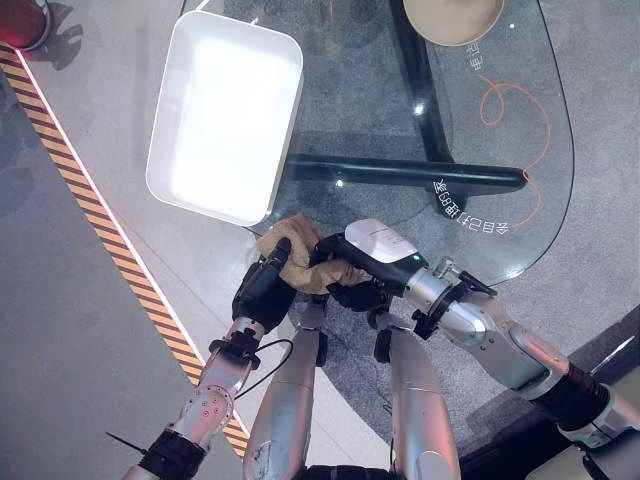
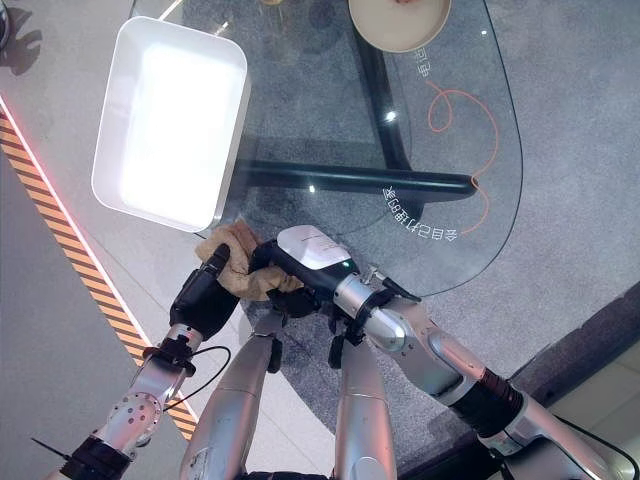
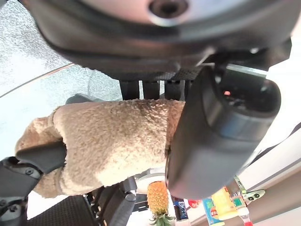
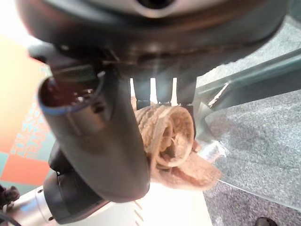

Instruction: Wipe the table with a cloth and put it in the basket.

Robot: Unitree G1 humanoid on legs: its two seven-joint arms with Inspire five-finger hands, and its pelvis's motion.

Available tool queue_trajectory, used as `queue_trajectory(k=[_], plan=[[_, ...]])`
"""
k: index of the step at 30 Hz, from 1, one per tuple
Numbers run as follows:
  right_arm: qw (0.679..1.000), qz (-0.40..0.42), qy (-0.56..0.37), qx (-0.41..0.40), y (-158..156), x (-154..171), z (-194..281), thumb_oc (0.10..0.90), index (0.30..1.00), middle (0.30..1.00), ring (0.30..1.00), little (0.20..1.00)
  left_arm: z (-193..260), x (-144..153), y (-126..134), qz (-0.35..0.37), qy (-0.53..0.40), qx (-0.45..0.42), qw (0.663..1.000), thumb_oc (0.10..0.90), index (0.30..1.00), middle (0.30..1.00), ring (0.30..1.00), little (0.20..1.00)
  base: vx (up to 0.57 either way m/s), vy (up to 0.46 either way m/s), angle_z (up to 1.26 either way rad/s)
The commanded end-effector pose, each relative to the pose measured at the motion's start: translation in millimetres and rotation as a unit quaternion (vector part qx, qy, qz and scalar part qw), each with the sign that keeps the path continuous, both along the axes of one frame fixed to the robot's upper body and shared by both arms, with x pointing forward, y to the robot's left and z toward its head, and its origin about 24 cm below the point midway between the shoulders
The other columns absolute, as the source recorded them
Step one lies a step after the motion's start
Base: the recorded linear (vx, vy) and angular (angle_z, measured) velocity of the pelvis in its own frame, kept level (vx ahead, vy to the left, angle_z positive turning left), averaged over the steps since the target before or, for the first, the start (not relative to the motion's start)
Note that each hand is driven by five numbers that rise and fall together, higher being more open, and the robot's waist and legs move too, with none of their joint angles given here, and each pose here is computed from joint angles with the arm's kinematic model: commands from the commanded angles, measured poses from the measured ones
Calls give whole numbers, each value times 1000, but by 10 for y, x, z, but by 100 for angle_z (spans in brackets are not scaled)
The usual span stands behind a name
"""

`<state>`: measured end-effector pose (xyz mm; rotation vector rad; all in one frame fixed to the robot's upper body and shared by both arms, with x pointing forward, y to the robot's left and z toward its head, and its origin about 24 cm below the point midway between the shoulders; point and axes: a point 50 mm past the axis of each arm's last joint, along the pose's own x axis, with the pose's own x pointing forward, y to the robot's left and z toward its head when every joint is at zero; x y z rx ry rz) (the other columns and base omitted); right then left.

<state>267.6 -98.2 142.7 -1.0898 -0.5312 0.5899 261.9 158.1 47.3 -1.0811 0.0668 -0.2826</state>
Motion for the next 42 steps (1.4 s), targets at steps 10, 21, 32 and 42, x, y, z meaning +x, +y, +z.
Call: queue_trajectory(k=[10, 21, 32, 42], plan=[[983, -28, -100, 150, -48, -79, 362, 800, 900, 900, 900, 900, 370, -173, -319, -75, -126, -20, 989, 100, 300, 300, 300, 200, 0, 0, 0], [964, -128, -93, 215, -424, -61, 258, 800, 900, 900, 900, 900, 453, -187, 40, 29, -171, 42, 984, 100, 300, 300, 300, 200, 3, 5, -1], [957, -182, -67, 214, -621, -37, 147, 800, 900, 900, 900, 900, 963, -203, 353, 167, -301, 122, 931, 100, 300, 300, 300, 200, 15, 31, -1], [960, -190, -30, 202, -617, -46, 14, 800, 900, 900, 900, 900, 1305, -245, 567, 257, -351, 180, 882, 100, 300, 300, 300, 200, 29, 29, -3]])
